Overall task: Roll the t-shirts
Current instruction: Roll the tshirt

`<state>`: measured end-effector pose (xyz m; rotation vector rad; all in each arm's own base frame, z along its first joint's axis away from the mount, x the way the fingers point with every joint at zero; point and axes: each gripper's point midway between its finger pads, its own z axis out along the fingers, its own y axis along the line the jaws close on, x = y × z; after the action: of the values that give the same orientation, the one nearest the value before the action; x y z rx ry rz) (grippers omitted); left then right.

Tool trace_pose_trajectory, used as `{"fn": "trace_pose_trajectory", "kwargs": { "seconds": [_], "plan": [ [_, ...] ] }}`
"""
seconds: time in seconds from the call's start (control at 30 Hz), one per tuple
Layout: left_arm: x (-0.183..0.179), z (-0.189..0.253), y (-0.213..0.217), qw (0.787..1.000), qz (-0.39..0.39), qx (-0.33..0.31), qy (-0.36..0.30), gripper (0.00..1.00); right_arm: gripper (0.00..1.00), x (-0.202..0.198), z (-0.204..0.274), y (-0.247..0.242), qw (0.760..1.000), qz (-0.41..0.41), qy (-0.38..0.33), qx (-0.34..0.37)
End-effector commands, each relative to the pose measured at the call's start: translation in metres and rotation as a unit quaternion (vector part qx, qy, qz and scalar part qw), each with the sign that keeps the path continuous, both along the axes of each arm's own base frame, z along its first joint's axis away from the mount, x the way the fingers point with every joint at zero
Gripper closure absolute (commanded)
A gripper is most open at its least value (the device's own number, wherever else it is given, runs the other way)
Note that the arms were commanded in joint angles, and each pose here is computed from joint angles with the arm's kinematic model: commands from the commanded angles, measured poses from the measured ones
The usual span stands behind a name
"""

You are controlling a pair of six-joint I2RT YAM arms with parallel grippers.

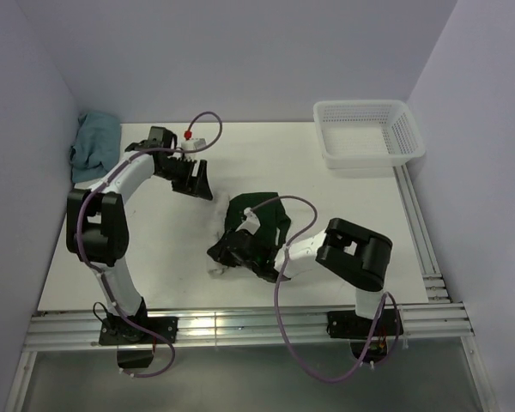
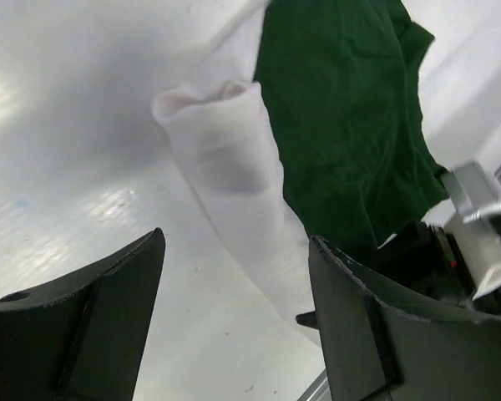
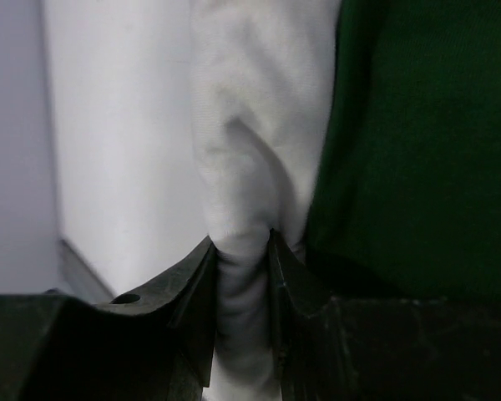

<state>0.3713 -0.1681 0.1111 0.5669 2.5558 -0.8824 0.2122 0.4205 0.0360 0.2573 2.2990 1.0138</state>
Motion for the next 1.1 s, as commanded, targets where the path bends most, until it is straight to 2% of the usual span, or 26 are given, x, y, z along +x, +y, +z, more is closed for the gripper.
{"fn": "trace_pose_trajectory", "kwargs": {
  "seconds": [0.0, 0.1, 0.27, 0.47, 0.57, 0.6, 0.63, 0.67, 0.7, 0.73, 0.77, 0.83, 0.87, 0.93, 0.97, 1.03, 1.07],
  "plan": [
    [-0.016, -0.001, -0.015, 0.997, -0.051, -0.061, -0.008, 0.26, 0.89, -0.015, 0.031, 0.025, 0.989, 0.042, 0.024, 0.142],
    [-0.022, -0.017, -0.018, 0.995, -0.058, -0.075, 0.007, 0.26, 0.89, -0.016, 0.029, 0.020, 0.983, 0.040, 0.032, 0.176],
    [-0.017, -0.048, -0.018, 0.997, -0.038, -0.070, 0.023, 0.26, 0.89, -0.016, 0.019, 0.013, 0.982, 0.030, 0.044, 0.183],
    [-0.008, -0.070, -0.014, 0.998, 0.003, -0.043, 0.041, 0.34, 0.89, -0.020, 0.011, 0.006, 0.982, 0.026, 0.053, 0.180],
    [-0.004, -0.068, -0.012, 0.999, 0.017, -0.031, 0.039, 0.47, 0.85, -0.022, 0.010, 0.003, 0.981, 0.028, 0.054, 0.183],
    [-0.003, -0.066, -0.013, 0.999, 0.018, -0.027, 0.037, 0.60, 0.85, -0.023, 0.007, 0.003, 0.982, 0.028, 0.056, 0.178],
    [-0.002, -0.065, -0.010, 0.999, 0.023, -0.015, 0.034, 0.68, 0.83, -0.023, 0.006, 0.003, 0.983, 0.028, 0.056, 0.173],
    [-0.002, -0.064, -0.010, 0.999, 0.024, -0.007, 0.030, 0.76, 0.82, -0.024, -0.001, 0.000, 0.986, 0.028, 0.060, 0.155],
    [-0.004, -0.063, -0.010, 0.998, 0.041, -0.003, 0.042, 0.90, 0.79, -0.023, 0.002, 0.002, 0.987, 0.026, 0.058, 0.149],
    [-0.004, -0.058, -0.009, 0.998, 0.043, 0.003, 0.035, 0.97, 0.73, -0.022, 0.000, 0.001, 0.989, 0.021, 0.058, 0.136],
    [-0.005, -0.061, -0.006, 0.998, 0.049, 0.025, 0.031, 1.00, 0.71, -0.023, -0.014, -0.006, 0.994, 0.018, 0.063, 0.092],
    [-0.006, -0.055, -0.004, 0.998, 0.051, 0.043, 0.019, 1.00, 0.60, -0.017, -0.002, -0.002, 0.997, 0.007, 0.045, 0.070],
    [-0.010, -0.059, -0.003, 0.996, 0.051, 0.066, 0.017, 1.00, 0.57, -0.021, -0.018, -0.012, 0.998, 0.007, 0.054, 0.012],
    [-0.011, -0.055, -0.001, 0.994, 0.053, 0.090, 0.006, 1.00, 0.50, -0.017, -0.001, -0.002, 0.999, 0.007, 0.039, -0.012],
    [-0.014, -0.055, -0.003, 0.994, 0.049, 0.099, 0.006, 1.00, 0.48, -0.018, -0.011, -0.015, 0.997, -0.003, 0.042, -0.066],
    [-0.015, -0.055, -0.001, 0.991, 0.051, 0.121, 0.003, 1.00, 0.44, -0.016, 0.010, -0.005, 0.996, -0.004, 0.027, -0.083],
    [-0.017, -0.055, -0.002, 0.991, 0.048, 0.128, 0.005, 1.00, 0.44, -0.017, 0.002, -0.019, 0.991, -0.013, 0.029, -0.134]
  ]
}}
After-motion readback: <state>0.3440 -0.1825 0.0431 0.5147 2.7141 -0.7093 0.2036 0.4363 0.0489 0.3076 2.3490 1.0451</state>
